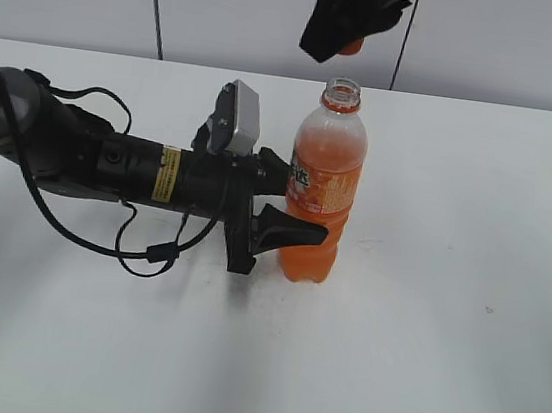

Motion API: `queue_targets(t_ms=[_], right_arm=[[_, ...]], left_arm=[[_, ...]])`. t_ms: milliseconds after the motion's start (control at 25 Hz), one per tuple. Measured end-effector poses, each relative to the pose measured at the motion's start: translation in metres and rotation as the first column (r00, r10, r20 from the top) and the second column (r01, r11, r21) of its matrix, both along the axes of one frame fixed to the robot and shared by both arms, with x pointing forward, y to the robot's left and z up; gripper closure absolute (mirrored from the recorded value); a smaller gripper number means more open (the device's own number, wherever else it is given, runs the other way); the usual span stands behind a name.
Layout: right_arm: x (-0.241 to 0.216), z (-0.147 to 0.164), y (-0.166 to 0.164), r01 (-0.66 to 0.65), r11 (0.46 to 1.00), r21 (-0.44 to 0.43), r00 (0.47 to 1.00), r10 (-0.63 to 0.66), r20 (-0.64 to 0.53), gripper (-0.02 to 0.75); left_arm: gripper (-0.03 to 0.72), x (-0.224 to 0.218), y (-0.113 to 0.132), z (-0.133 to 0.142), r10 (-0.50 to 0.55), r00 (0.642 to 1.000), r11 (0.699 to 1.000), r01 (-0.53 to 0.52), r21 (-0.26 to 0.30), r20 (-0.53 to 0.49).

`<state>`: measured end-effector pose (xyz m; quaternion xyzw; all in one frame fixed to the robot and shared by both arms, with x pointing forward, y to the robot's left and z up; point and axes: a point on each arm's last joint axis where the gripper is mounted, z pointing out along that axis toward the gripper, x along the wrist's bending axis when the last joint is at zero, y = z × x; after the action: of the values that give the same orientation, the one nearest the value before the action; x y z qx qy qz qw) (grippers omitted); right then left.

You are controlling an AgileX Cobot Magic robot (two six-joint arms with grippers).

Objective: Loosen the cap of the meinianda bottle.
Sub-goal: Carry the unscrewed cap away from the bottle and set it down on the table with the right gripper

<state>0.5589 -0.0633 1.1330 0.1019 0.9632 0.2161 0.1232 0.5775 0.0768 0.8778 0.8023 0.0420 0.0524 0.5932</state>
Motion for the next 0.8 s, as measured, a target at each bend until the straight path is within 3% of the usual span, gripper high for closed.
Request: queue_targets(t_ms=[120, 280, 440, 600, 800], right_arm=[[-0.001, 0.014, -0.009, 0.153, 0.988, 0.016, 0.988, -0.153, 0.013, 0.467], [0.003, 0.029, -0.033, 0.367, 0.929, 0.049, 0.929, -0.368, 0.023, 0.467], [0.014, 0.036, -0.063, 0.55, 0.829, 0.099, 0.834, -0.551, -0.024, 0.467], [0.028, 0.038, -0.095, 0.716, 0.69, 0.107, 0.696, -0.718, -0.023, 0.467], [0.032, 0.03, -0.112, 0.786, 0.613, 0.079, 0.615, -0.789, -0.002, 0.468]], left_arm=[[0.288, 0.0, 0.0, 0.0, 0.0, 1.0, 1.0, 0.0, 0.0, 0.0], [0.288, 0.0, 0.0, 0.0, 0.0, 1.0, 1.0, 0.0, 0.0, 0.0], [0.288, 0.0, 0.0, 0.0, 0.0, 1.0, 1.0, 0.0, 0.0, 0.0], [0.288, 0.0, 0.0, 0.0, 0.0, 1.0, 1.0, 0.0, 0.001, 0.0], [0.288, 0.0, 0.0, 0.0, 0.0, 1.0, 1.0, 0.0, 0.001, 0.0]])
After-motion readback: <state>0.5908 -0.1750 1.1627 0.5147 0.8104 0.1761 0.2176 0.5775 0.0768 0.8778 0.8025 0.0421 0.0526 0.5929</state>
